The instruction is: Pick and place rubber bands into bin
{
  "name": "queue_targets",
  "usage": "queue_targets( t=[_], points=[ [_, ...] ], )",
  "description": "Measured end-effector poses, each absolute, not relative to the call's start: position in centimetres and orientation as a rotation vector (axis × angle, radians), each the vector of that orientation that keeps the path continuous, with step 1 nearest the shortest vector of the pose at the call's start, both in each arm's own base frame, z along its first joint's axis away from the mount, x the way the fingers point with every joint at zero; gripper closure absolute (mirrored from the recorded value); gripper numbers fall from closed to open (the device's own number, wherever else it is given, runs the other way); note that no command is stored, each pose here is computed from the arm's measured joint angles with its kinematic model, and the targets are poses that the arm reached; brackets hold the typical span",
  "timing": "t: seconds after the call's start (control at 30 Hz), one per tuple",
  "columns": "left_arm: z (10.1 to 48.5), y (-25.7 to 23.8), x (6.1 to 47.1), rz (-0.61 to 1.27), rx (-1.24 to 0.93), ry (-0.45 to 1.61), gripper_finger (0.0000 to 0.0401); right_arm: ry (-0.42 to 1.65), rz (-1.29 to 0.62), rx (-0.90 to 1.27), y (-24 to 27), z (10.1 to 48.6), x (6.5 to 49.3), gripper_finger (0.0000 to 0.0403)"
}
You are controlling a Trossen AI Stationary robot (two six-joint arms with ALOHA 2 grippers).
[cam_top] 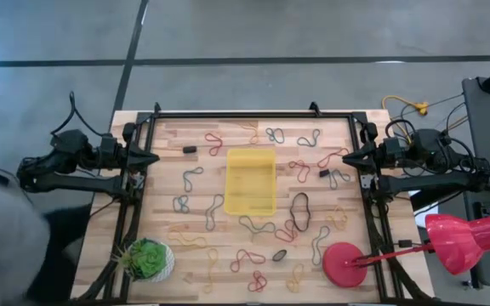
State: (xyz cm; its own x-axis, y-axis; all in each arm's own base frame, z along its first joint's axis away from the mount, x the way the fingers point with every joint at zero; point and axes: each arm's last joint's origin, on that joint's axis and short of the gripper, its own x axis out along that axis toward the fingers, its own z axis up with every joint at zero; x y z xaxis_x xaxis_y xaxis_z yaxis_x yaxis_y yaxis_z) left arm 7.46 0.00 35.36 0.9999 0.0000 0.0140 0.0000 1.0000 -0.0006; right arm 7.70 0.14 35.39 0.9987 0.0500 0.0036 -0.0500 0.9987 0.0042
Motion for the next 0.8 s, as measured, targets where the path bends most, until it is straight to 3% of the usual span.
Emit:
queue_targets(
  t=[0.8],
  points=[
    [35.37, 0.00, 7.45, 0.000, -0.001, -0.014, 0.0401, -0.004, 0.050, -0.007, 0.14, 35.39, 7.70, 0.0380]
  ],
)
